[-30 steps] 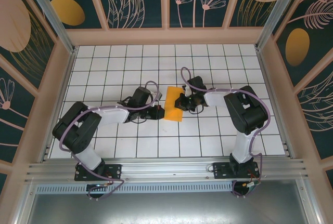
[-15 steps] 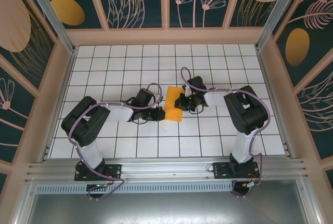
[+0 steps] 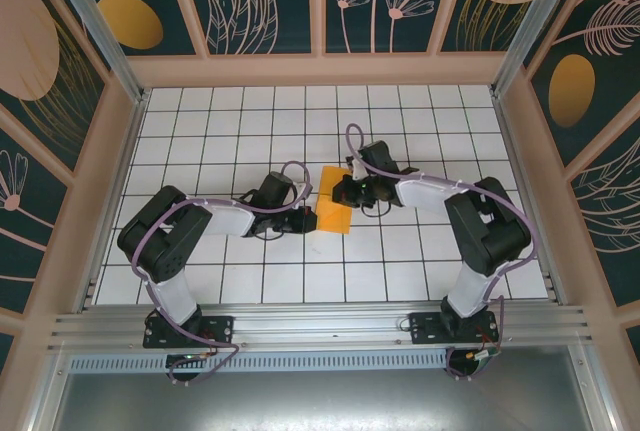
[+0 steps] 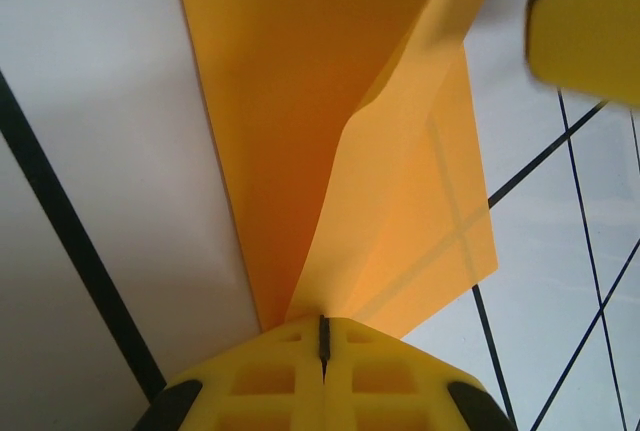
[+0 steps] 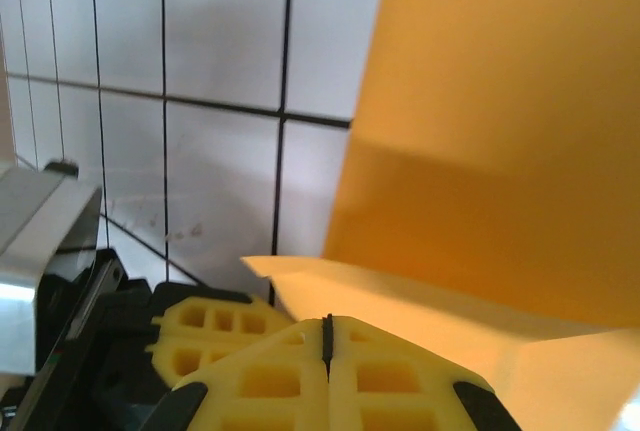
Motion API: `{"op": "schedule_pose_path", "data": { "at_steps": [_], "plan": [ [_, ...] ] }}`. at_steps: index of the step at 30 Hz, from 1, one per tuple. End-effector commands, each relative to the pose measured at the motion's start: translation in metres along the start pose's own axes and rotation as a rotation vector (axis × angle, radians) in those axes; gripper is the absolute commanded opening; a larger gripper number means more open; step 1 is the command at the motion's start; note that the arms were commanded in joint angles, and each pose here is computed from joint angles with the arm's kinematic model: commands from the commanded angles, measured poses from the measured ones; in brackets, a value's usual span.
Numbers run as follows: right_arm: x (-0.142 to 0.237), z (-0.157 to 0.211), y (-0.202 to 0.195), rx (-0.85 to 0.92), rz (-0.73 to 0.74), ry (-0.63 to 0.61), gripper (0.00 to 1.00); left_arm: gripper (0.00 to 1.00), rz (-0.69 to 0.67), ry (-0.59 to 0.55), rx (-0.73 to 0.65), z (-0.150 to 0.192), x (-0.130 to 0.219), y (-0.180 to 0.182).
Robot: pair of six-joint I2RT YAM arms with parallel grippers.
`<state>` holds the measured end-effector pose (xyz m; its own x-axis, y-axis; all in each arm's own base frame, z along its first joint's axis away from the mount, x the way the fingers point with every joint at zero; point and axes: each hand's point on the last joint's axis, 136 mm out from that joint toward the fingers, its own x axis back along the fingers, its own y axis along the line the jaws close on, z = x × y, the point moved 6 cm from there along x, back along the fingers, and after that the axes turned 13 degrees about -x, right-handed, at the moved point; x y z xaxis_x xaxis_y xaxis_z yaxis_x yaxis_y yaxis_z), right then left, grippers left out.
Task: Fold a paper plane with a square sheet of paper (fold left side to right side)
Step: Fold the triangle a second time at the center of the table.
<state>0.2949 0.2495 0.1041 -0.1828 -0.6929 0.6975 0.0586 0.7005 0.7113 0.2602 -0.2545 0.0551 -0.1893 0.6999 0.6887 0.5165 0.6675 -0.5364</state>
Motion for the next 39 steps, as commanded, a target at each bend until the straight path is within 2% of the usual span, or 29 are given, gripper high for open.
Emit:
{"op": "schedule_pose_path", "data": {
  "at_steps": [1,8,19,39],
  "plan": [
    [-0.011,0.014,0.001,0.03,0.019,0.036,0.0,0.0,-0.087,0.087,0.056,0.028,-0.005,0.019],
    [-0.031,0.017,0.003,0.048,0.052,0.07,0.0,0.0,-0.09,0.092,0.054,0.026,-0.005,0.019],
    [-0.038,0.016,-0.014,0.045,0.142,0.076,0.0,0.0,-0.105,0.106,0.057,0.029,-0.004,0.021],
    [-0.021,0.006,-0.038,0.014,0.169,0.031,0.0,0.0,-0.123,0.135,0.076,0.04,-0.005,0.026]
  ]
}}
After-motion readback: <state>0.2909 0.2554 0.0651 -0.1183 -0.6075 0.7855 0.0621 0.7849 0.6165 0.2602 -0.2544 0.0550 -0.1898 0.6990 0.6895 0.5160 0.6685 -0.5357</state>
